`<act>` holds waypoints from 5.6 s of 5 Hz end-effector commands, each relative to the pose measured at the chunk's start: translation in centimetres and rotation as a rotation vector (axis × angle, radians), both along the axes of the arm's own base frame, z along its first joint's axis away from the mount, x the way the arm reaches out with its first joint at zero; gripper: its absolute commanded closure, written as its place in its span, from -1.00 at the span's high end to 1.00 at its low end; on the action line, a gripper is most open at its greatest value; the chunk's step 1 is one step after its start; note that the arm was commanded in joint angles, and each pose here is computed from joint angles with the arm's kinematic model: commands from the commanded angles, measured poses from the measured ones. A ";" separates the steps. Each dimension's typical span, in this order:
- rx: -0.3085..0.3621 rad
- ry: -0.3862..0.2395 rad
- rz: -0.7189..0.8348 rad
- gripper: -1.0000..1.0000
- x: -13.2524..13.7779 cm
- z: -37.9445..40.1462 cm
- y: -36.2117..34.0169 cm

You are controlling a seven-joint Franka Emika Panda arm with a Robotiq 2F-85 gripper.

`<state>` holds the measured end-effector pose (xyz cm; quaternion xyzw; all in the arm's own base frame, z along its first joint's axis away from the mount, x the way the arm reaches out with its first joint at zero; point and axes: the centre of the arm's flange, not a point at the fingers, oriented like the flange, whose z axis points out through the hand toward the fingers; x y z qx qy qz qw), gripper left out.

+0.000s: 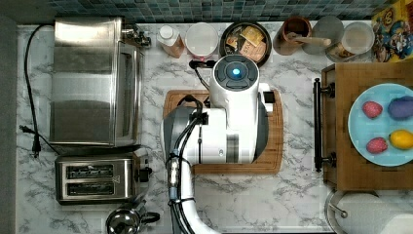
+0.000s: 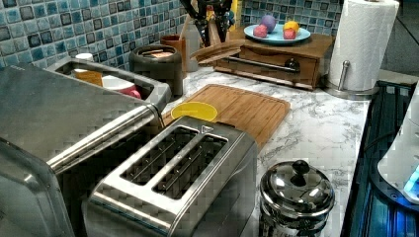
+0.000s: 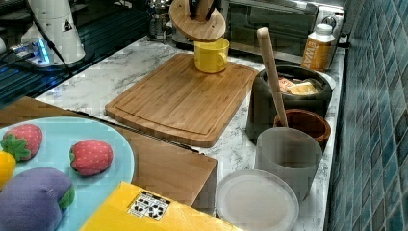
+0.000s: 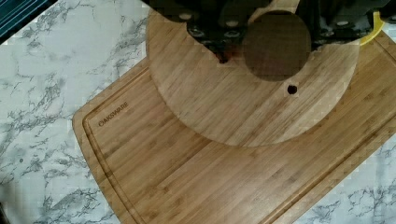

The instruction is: Place the lid on the board.

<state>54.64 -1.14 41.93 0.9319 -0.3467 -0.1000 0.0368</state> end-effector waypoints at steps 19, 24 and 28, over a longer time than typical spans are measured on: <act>-0.178 -0.153 -0.263 1.00 -3.0 -10.4 -7.4; -0.178 -0.152 -0.263 1.00 -3.0 -10.4 -7.4; -0.178 -0.152 -0.263 1.00 -3.0 -10.4 -7.4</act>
